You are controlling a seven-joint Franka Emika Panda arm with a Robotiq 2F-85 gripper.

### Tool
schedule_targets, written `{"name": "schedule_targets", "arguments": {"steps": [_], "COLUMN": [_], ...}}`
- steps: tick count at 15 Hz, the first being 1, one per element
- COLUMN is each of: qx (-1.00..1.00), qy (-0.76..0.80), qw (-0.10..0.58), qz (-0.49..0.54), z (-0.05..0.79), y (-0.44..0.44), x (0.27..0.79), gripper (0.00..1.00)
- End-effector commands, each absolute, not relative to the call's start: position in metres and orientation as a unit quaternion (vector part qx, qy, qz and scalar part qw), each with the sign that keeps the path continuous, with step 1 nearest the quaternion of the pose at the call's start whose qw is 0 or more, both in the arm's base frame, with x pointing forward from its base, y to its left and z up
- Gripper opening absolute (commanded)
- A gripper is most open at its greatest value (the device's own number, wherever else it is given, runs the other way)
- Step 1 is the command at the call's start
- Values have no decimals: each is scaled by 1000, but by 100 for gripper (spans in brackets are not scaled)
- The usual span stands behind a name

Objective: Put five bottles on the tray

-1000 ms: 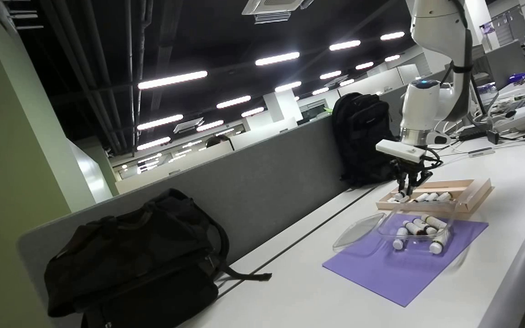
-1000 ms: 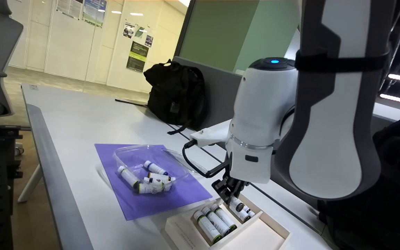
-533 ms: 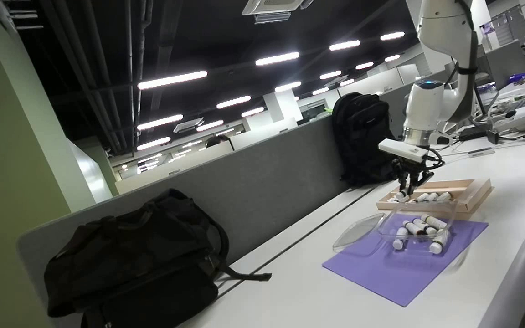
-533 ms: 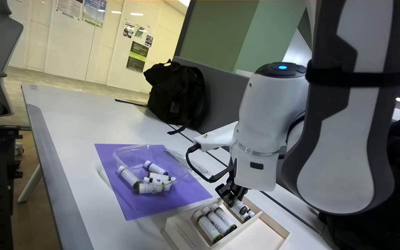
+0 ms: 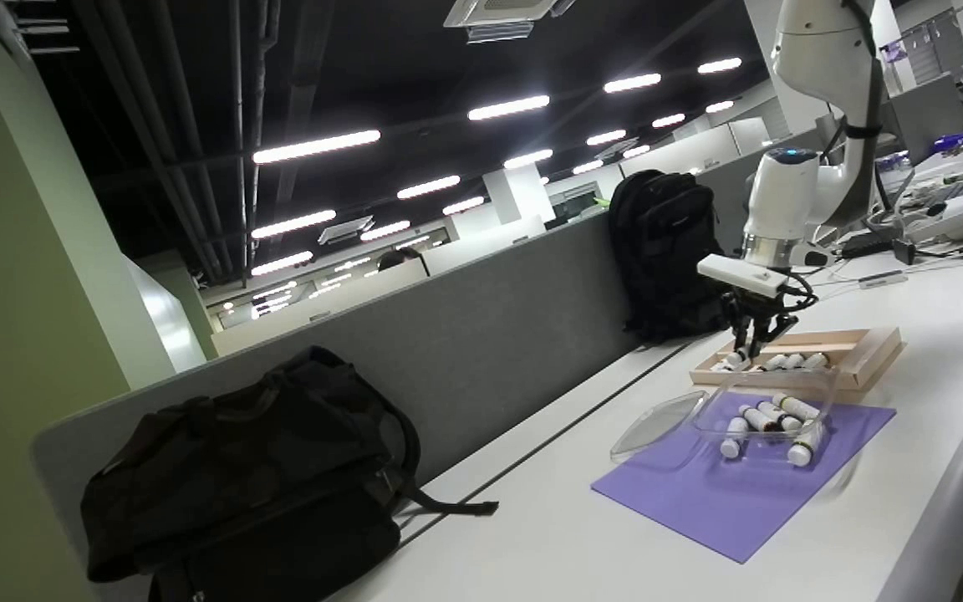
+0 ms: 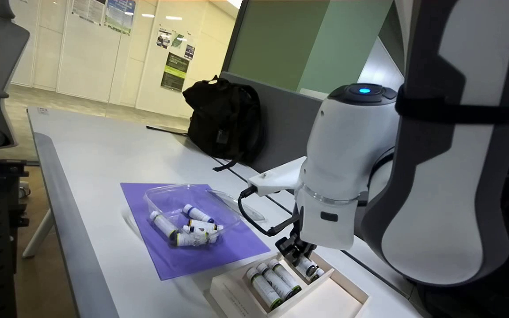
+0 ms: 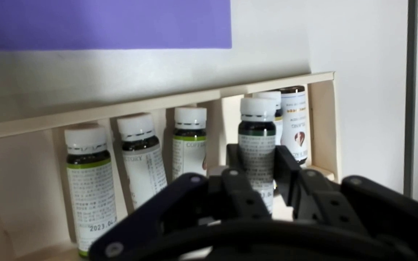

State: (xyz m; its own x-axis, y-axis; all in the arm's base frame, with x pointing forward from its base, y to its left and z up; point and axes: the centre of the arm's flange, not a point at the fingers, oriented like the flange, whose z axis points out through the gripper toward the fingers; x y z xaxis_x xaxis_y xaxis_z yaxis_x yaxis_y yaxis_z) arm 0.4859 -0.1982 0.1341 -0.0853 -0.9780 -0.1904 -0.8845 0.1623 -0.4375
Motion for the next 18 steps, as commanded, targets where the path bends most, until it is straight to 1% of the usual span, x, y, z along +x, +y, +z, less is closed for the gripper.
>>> {"name": "schedule_targets", "arguments": {"steps": [1, 2, 3, 4, 7, 9, 10, 11, 14, 18], "qx": [-650, -649, -649, -649, -648, -646, -645, -643, -646, -666], "qy": [718, 719, 718, 719, 718, 718, 719, 720, 717, 703], "qw": [230, 231, 232, 232, 237, 242, 245, 247, 256, 247], "qz": [-96, -93, -92, -92, -93, -91, -87, -78, -56, -48], "z": [134, 133, 132, 133, 140, 147, 154, 163, 179, 196], "y": [-213, -212, -212, -212, -211, -208, -205, -200, -172, -115], "x": [494, 493, 493, 493, 494, 493, 491, 488, 481, 474], "gripper": [7, 52, 54, 59, 81, 93, 99, 100, 100, 100]}}
